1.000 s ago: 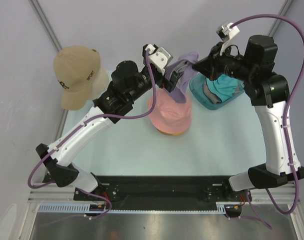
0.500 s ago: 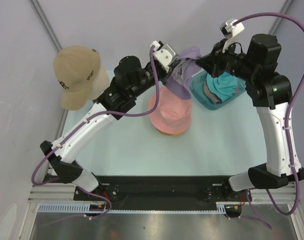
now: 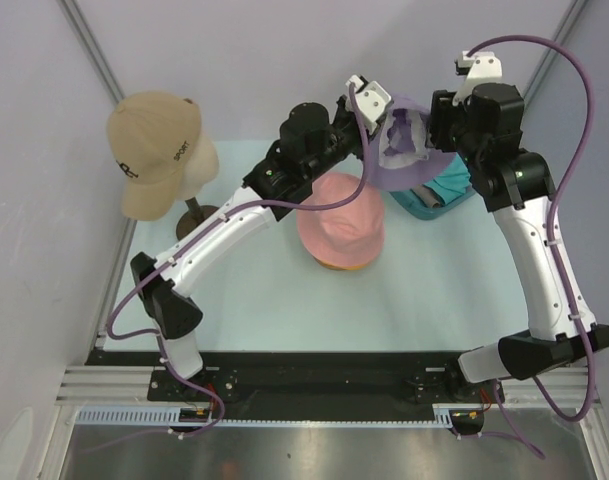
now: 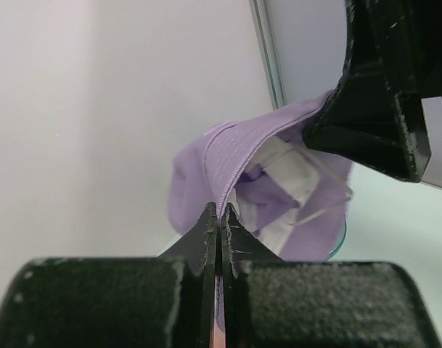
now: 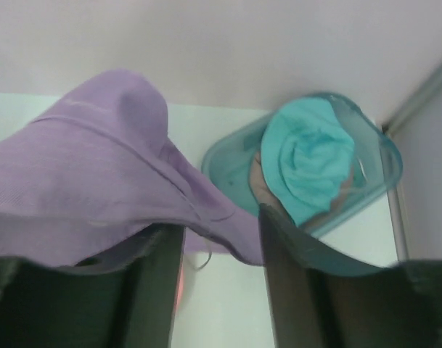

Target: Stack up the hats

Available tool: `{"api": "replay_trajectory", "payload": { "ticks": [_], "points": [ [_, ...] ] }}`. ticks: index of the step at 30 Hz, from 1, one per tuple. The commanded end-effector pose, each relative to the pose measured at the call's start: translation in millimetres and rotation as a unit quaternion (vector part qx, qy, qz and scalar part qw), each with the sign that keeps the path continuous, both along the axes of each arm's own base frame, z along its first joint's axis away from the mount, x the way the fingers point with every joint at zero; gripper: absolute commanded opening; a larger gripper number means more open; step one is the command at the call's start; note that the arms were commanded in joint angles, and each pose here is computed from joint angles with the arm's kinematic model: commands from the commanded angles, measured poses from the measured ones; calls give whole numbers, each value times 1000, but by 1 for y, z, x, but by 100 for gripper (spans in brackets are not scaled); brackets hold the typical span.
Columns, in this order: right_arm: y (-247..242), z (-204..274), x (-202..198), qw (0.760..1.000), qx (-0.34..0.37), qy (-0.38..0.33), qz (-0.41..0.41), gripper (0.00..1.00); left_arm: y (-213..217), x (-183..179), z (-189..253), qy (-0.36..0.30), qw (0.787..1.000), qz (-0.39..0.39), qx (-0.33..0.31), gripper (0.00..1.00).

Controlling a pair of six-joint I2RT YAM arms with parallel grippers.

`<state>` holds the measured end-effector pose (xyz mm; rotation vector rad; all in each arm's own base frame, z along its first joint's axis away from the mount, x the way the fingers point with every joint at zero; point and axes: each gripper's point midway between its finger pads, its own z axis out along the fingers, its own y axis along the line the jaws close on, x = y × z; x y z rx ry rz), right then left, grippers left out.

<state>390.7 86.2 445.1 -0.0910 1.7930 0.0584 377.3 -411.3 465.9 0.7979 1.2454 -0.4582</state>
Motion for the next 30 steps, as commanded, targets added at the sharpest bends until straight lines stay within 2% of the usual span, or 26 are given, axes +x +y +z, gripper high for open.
{"api": "replay_trajectory", "payload": {
  "ticks": [1,3,6,10,14,19,21,26,29,30],
  "points": [
    [-33,21,-17,996,19,-43,-81,63,13,-13,36,-34,999,-7,-28,0],
    [-26,20,-24,997,20,-47,-53,74,17,-15,23,-30,999,-6,-12,0],
    [-15,22,-44,997,38,-70,-5,82,32,-23,9,-33,999,5,4,0],
    [-1,23,-63,993,60,-94,45,88,58,-40,-13,-29,999,16,25,0],
    [20,9,-75,989,71,-77,109,97,74,-57,-30,-18,999,10,33,0],
    [46,3,-95,975,109,-68,184,100,88,-69,-55,-7,998,9,57,0],
    [54,-3,-98,970,132,-49,199,100,92,-80,-53,-5,999,-4,47,0],
    [58,-23,-90,968,182,10,174,100,93,-82,-66,-9,998,-4,59,0],
    [51,-13,-82,954,260,26,146,99,90,-78,-58,-16,998,-1,56,0],
    [51,-9,-81,942,307,41,129,98,90,-78,-57,-16,998,1,55,0]
  ]
}}
